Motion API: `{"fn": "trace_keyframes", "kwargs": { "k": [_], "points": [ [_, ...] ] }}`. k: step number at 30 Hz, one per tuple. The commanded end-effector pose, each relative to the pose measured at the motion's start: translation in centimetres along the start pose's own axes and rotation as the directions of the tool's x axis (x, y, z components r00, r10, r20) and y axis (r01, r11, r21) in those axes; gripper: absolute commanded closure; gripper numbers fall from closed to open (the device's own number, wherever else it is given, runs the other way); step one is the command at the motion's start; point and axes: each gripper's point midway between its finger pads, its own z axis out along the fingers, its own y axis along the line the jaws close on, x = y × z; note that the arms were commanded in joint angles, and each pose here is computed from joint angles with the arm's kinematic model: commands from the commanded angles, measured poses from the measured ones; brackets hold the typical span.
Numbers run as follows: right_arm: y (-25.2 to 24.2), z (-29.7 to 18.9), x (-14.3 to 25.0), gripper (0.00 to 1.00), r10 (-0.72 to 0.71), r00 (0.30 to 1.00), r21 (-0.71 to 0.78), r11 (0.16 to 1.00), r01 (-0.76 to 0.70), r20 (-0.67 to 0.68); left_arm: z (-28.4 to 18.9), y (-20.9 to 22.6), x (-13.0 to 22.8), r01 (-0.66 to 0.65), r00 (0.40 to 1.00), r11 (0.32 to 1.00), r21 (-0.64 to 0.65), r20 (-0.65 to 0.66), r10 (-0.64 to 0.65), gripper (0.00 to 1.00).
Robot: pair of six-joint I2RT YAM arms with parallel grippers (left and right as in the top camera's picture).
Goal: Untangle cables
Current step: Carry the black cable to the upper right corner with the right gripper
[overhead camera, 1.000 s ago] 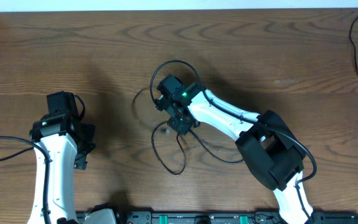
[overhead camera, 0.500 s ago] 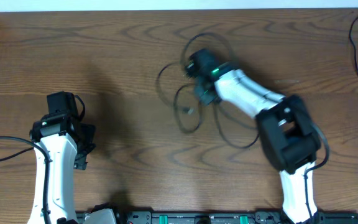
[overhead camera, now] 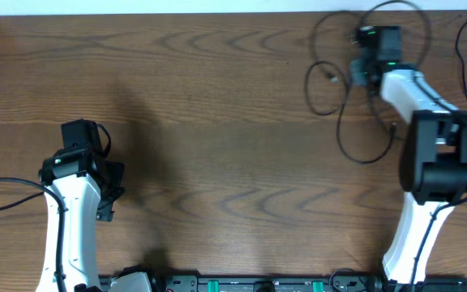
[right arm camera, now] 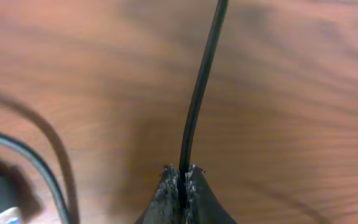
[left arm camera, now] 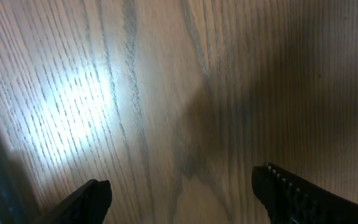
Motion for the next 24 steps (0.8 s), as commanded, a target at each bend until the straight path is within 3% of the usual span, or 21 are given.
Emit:
{"fn": "trace_keyframes", "kwargs": {
  "k": [1, 7, 8, 10, 12, 17, 18, 21, 24],
  "points": [
    [-2.0, 0.3, -0.7, 0.99, 0.023, 0.999, -0.045, 0.999, -0.020, 0.049, 0.0, 0.3, -0.1, -0.001, 1.000, 1.000, -0.007, 0.006, 0.001, 0.22],
    [-3.8, -0.2, -3.4, 0.99, 0.053, 0.988, -0.038, 0.998, -0.048, 0.146, -0.1, -1.0, 1.1, 0.004, 0.997, 0.998, 0.057, -0.072, 0.000, 0.22],
    [-3.9, -0.5, -4.2, 0.85, 0.069, 0.985, -0.039, 0.997, -0.064, 0.160, -0.1, -1.0, 1.1, 0.004, 0.997, 0.998, 0.057, -0.072, 0.000, 0.22],
    [-3.9, -1.5, -5.8, 0.37, 0.086, 0.981, -0.046, 0.996, -0.079, 0.172, -0.1, -1.0, 1.1, 0.004, 0.997, 0.998, 0.057, -0.072, 0.000, 0.22],
    [-3.9, -3.3, -8.1, 0.01, 0.091, 0.979, -0.057, 0.995, -0.081, 0.182, -0.1, -1.0, 1.1, 0.005, 0.997, 0.998, 0.057, -0.072, -0.001, 0.22],
    [-5.0, -11.5, -14.7, 0.01, 0.101, 0.964, -0.064, 0.994, -0.088, 0.246, -0.2, -1.2, 1.8, -0.013, 0.994, 0.997, 0.074, -0.110, 0.021, 0.22],
    [-5.4, -13.9, -15.7, 0.01, 0.101, 0.959, -0.061, 0.994, -0.088, 0.266, -0.4, -2.0, 2.7, -0.069, 0.984, 0.990, 0.123, -0.156, 0.088, 0.23],
    [-6.5, -19.7, -17.0, 0.01, 0.144, 0.940, -0.061, 0.989, -0.131, 0.310, -1.6, -5.4, 4.9, -0.225, 0.929, 0.913, 0.341, -0.208, 0.307, 0.41],
    [-7.9, -26.0, -17.0, 0.01, 0.150, 0.924, -0.042, 0.989, -0.145, 0.353, -3.0, -7.4, 6.3, -0.327, 0.886, 0.829, 0.454, -0.159, 0.437, 0.44]
  ]
}}
